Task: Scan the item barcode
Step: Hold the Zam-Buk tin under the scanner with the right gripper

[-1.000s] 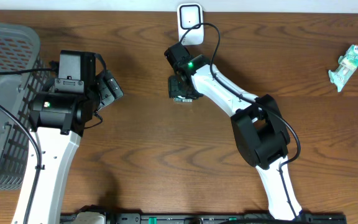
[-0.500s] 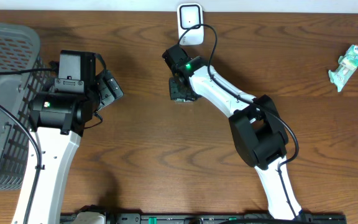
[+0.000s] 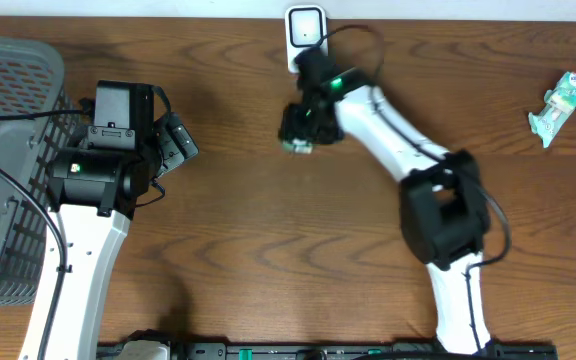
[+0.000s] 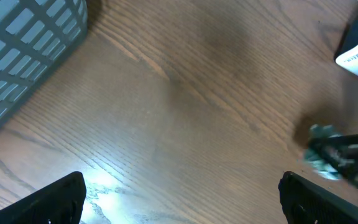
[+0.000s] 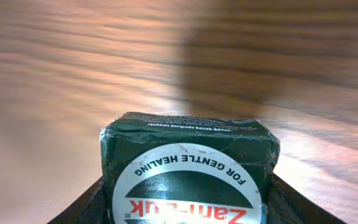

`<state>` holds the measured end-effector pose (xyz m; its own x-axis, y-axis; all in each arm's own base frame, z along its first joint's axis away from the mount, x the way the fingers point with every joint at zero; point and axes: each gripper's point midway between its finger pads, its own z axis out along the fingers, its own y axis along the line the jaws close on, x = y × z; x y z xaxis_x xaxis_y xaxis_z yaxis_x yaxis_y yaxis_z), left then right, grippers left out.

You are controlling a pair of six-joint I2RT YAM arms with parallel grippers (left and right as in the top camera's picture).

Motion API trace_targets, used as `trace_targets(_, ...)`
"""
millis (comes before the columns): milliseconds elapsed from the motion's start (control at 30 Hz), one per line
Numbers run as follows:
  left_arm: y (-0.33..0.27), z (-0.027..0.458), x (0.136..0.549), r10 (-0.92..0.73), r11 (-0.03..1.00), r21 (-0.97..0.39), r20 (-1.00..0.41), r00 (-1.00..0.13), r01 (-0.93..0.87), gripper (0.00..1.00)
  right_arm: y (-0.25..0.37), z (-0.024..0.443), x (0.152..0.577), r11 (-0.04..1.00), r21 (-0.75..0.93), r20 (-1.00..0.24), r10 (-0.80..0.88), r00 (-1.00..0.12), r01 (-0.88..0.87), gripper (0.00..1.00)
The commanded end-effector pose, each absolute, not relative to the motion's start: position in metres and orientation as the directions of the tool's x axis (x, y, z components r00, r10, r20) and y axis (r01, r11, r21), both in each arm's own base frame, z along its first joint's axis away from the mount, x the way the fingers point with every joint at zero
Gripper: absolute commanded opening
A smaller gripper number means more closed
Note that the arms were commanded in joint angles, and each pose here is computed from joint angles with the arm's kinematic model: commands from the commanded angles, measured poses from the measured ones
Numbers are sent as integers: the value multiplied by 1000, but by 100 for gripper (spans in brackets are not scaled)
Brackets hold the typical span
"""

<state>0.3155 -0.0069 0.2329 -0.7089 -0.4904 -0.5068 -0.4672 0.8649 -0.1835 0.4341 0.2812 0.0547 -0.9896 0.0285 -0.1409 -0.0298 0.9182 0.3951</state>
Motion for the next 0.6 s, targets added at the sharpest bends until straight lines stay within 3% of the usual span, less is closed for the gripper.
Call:
trace_targets(0,-5,238,317,-485,867,-181,-520,-703,-464,98,307,161,431,603,798,-13,41,-999,14,50)
trace_targets(67,-5,238,317,-485,867,-181,-519,-703,-464,98,303,185,432,465,879,93,41,-995,101,50)
trace_targets(267,-5,238,317,-485,867,-181,-519,-703,-464,98,277,232,443,229,927,303,10,-953,297,50)
trace_targets(400,-5,238,317,-485,867,-181,-519,-704,-464,98,272,248,445,169,902,405,-16,-914,397,49)
trace_targets(567,-5,238,317,-485,867,-181,-519,-703,-464,98,274,256,453,151,901,412,-2,-911,407,49)
